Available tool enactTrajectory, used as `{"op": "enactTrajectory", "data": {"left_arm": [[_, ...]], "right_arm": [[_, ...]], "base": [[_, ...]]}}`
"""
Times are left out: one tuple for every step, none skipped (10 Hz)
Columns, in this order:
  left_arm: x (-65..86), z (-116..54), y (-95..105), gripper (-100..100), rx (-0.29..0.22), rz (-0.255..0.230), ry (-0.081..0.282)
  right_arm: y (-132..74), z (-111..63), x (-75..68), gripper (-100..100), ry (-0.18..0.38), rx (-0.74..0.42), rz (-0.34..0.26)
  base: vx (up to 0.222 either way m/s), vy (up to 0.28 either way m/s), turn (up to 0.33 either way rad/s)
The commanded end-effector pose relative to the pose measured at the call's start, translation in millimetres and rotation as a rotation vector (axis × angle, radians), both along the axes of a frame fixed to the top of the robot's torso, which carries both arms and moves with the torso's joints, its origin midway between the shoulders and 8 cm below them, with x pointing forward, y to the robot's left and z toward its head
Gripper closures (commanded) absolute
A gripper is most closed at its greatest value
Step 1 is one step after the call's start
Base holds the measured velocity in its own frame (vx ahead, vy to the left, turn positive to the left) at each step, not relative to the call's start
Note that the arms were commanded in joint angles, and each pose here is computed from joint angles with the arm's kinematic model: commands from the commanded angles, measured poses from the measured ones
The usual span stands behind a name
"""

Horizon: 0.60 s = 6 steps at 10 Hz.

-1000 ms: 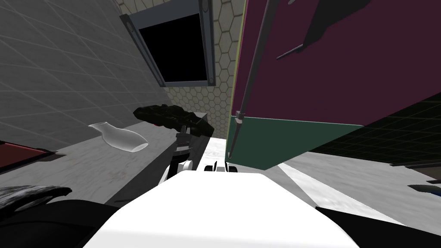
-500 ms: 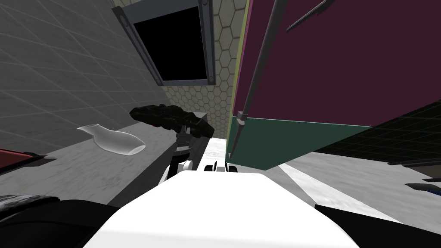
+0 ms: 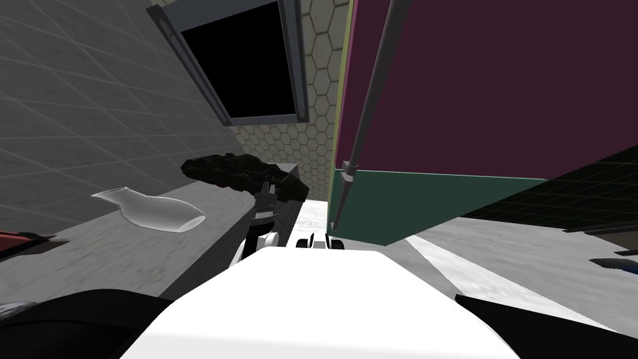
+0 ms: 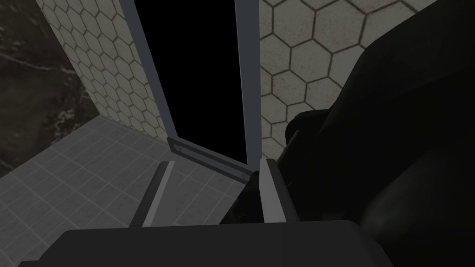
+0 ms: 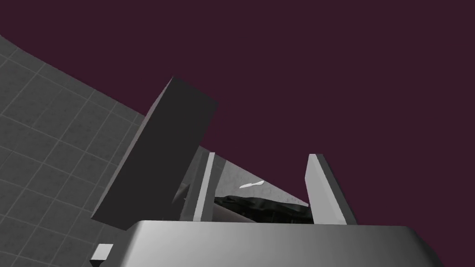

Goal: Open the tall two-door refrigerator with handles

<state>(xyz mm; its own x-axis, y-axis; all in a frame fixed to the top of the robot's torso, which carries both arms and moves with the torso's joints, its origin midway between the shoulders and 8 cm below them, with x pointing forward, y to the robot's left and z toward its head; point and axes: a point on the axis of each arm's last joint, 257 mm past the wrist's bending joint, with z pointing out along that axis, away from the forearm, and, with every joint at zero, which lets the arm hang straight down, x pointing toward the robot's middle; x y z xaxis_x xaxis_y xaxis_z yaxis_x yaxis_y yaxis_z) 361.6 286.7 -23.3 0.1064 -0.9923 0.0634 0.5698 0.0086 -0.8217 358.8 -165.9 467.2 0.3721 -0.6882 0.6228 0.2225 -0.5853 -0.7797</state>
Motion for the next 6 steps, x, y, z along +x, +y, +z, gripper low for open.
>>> {"op": "enactTrajectory", "data": {"left_arm": [[0.0, 0.0, 0.0, 0, 0.000, 0.000, 0.000], [0.0, 0.0, 0.0, 0, 0.000, 0.000, 0.000], [0.0, 0.0, 0.0, 0, 0.000, 0.000, 0.000], [0.0, 0.0, 0.0, 0, 0.000, 0.000, 0.000], [0.0, 0.0, 0.0, 0, 0.000, 0.000, 0.000], [0.0, 0.1, 0.0, 0, 0.000, 0.000, 0.000]], "right_arm": [[13, 28.2, -16.7, -100, -0.072, -0.023, -0.004], [15, 30.2, -18.5, -100, -0.078, -0.029, -0.006], [9, 16.0, -7.9, -100, -0.038, -0.033, -0.012], [7, 12.8, -5.8, -100, -0.029, -0.037, -0.017], [5, 6.8, -2.3, 100, -0.013, -0.042, -0.022], [18, 6.0, -15.6, 100, -0.009, -0.034, 0.029]], "base": [[0.010, 0.016, -0.022], [0.015, 0.017, -0.013], [0.005, -0.001, -0.029], [-0.005, -0.013, -0.031], [-0.002, -0.015, -0.007], [-0.143, -0.151, 0.159]]}}
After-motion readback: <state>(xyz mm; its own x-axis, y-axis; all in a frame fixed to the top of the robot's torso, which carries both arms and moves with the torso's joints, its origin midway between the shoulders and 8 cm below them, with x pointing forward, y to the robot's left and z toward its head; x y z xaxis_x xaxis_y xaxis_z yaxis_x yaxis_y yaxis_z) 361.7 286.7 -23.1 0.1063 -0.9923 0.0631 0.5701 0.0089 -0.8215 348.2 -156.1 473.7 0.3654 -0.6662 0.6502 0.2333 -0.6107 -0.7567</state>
